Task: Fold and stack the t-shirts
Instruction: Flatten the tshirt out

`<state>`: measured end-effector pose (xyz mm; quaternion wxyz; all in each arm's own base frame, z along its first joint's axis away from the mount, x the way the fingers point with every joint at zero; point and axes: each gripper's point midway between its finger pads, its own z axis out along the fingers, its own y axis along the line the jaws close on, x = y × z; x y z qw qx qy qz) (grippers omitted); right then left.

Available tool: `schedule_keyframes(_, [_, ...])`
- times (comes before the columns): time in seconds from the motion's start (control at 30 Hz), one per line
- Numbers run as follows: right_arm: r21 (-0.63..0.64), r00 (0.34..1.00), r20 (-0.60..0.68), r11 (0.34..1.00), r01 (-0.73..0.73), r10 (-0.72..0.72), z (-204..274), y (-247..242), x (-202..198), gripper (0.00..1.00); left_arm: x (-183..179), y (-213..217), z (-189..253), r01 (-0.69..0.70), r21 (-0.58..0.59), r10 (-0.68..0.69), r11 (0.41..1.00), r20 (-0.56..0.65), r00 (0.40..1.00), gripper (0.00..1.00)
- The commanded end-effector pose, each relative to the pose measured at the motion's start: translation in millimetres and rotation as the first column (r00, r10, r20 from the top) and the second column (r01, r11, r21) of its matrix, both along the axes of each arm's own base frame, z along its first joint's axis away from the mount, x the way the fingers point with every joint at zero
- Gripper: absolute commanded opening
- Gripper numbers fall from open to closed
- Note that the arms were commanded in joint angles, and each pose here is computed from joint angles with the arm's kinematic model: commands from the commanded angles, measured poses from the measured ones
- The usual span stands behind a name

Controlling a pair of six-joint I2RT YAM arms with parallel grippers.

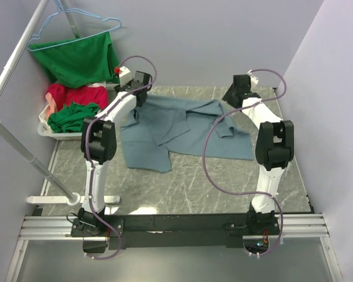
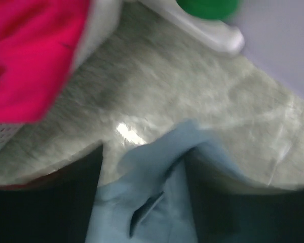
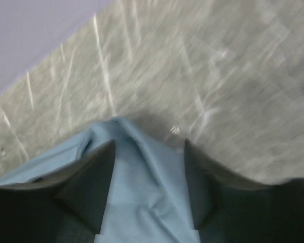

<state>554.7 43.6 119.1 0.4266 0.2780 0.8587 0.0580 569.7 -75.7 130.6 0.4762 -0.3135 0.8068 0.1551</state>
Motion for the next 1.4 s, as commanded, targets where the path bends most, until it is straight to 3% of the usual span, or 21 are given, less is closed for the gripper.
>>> schedule_keyframes(0.0, [-0.072, 0.991, 0.108, 0.993, 0.092, -0.084, 58.0, -38.4, 10.1, 0.70, 5.6, 37.4, 52.7, -0.064, 0.012, 0.063, 0.998, 0.118, 0.991, 0.82])
schedule_keyframes(0.07, [-0.073, 0.987, 0.135, 0.993, 0.096, -0.086, 68.4, -39.7, 4.8, 0.75, -0.6, 38.7, 68.2, -0.059, 0.005, 0.057, 0.998, 0.140, 0.989, 0.94])
schedule_keyframes(0.17, [-0.052, 0.986, 0.153, 0.995, 0.080, -0.071, 80.1, -35.1, -11.6, 0.76, -13.3, 38.9, 78.1, -0.052, -0.021, 0.055, 0.998, 0.140, 0.989, 0.99])
schedule_keyframes(0.37, [-0.024, 0.993, 0.105, 0.998, 0.058, -0.055, 60.7, -28.6, -58.8, 0.76, -45.0, 24.7, 73.3, 0.029, -0.076, -0.025, 0.997, 0.065, 0.998, 0.99])
schedule_keyframes(0.53, [-0.022, 0.998, 0.026, 0.998, 0.058, -0.058, 30.4, -29.6, -92.2, 0.75, -78.9, -20.3, 47.9, 0.185, -0.166, -0.191, 0.969, -0.020, 0.981, 0.95])
schedule_keyframes(0.67, [-0.013, 0.999, -0.017, 0.999, 0.048, -0.048, 13.0, -27.0, -106.1, 0.75, -103.8, -63.6, 19.4, 0.288, -0.357, -0.322, 0.889, -0.038, 0.946, 0.84])
schedule_keyframes(0.8, [0.007, 0.998, -0.051, 0.999, 0.036, -0.035, -2.4, -23.1, -115.2, 0.74, -130.2, -90.3, -18.7, 0.317, -0.481, -0.397, 0.818, -0.072, 0.915, 0.79])
schedule_keyframes(0.97, [0.021, 0.997, -0.074, 0.999, 0.027, -0.025, -14.1, -20.0, -120.0, 0.74, -143.3, -106.5, -46.4, 0.307, -0.495, -0.428, 0.813, -0.150, 0.891, 0.77])
schedule_keyframes(1.37, [0.016, 0.992, -0.119, 0.999, 0.029, -0.027, -34.4, -19.6, -126.6, 0.73, -155.0, -137.4, -68.7, 0.325, -0.511, -0.476, 0.796, -0.198, 0.857, 0.65])
